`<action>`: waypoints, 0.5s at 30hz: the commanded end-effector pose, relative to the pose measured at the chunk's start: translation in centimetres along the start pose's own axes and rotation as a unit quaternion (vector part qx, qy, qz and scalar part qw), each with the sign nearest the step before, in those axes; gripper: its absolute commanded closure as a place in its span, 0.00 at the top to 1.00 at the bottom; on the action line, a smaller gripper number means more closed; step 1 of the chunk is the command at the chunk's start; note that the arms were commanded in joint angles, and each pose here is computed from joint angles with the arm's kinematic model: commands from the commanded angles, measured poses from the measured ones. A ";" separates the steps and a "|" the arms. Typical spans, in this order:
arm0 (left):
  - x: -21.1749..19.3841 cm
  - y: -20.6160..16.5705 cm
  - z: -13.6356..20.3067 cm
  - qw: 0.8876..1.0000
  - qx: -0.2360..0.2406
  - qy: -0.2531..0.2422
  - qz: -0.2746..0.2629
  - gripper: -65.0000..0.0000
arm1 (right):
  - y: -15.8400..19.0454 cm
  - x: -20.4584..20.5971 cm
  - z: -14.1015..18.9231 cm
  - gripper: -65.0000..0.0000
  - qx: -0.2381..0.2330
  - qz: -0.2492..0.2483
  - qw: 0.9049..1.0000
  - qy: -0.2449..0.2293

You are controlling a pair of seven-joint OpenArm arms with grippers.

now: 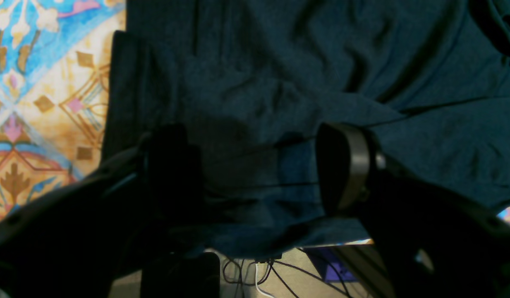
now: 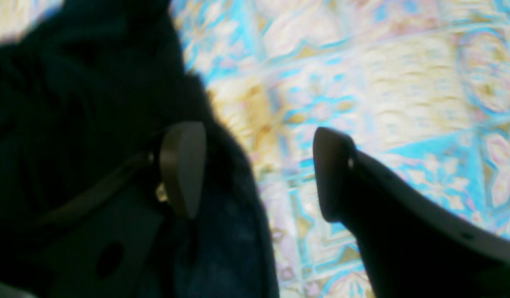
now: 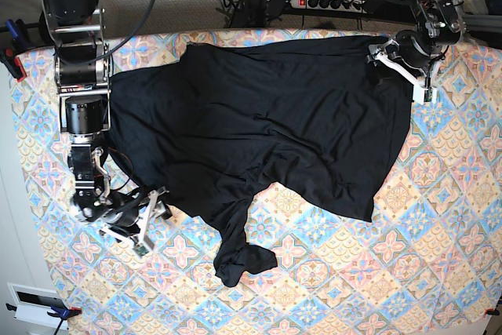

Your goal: Layout the t-shirt on the table in an organized manner, then fold the t-shirt properly

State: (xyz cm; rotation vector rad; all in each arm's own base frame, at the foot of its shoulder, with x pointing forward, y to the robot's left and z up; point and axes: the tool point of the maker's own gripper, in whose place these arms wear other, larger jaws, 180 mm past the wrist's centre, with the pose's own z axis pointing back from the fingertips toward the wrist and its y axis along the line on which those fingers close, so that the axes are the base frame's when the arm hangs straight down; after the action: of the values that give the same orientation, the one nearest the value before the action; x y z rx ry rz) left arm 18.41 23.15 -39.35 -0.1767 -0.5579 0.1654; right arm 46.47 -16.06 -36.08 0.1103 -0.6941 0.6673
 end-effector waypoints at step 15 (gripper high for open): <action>0.2 0.0 0.5 1.000 -0.001 -0.010 -0.003 0.69 | 1.8 1.9 -1.8 0.60 0.012 -0.006 0.998 -0.056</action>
State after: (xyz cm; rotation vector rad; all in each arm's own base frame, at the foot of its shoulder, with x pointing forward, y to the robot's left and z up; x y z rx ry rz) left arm 17.74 23.12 -39.66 -0.1761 -0.5411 0.1675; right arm 45.92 -12.16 -38.63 0.1975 -0.7400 0.6684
